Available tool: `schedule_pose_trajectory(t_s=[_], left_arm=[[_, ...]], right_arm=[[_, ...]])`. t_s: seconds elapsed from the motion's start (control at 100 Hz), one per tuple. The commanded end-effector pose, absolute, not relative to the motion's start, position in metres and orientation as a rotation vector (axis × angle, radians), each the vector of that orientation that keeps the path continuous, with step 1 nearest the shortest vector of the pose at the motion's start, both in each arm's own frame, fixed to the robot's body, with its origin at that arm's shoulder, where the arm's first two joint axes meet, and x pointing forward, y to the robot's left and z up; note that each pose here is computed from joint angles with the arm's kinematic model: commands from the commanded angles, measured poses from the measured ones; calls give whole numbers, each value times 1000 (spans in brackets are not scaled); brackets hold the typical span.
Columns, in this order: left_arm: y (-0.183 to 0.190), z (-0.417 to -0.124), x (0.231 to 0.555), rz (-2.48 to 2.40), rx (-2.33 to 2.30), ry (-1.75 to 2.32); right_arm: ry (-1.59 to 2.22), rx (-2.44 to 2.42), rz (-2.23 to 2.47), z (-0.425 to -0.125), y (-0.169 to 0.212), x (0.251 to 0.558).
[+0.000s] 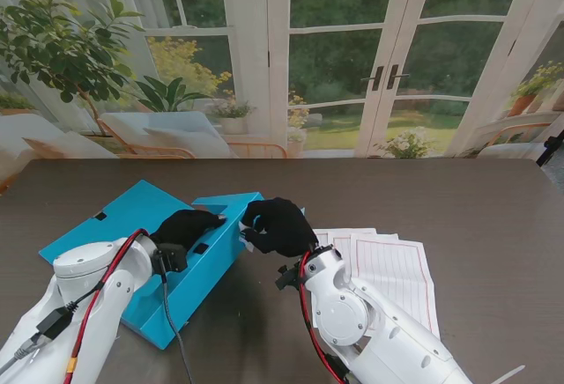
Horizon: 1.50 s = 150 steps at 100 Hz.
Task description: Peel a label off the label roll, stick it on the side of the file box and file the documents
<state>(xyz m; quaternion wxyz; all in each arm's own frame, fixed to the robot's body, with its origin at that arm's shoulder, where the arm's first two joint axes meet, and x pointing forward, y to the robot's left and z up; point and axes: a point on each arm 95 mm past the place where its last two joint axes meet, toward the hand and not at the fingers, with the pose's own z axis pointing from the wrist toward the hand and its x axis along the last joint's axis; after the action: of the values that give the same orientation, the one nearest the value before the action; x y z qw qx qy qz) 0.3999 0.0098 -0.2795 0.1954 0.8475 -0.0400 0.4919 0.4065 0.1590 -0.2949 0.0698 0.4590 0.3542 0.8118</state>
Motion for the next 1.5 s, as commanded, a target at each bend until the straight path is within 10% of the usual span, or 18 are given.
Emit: schedule_pose_trajectory(t_s=[0.0,1.49], left_arm=[[7,-277,399,1375,2339,-115],[8,-274,399,1390,2321,-80]], right_arm=[[1062,1397,2448,-294,162,405],[884,1449,2414,-273,161,392]])
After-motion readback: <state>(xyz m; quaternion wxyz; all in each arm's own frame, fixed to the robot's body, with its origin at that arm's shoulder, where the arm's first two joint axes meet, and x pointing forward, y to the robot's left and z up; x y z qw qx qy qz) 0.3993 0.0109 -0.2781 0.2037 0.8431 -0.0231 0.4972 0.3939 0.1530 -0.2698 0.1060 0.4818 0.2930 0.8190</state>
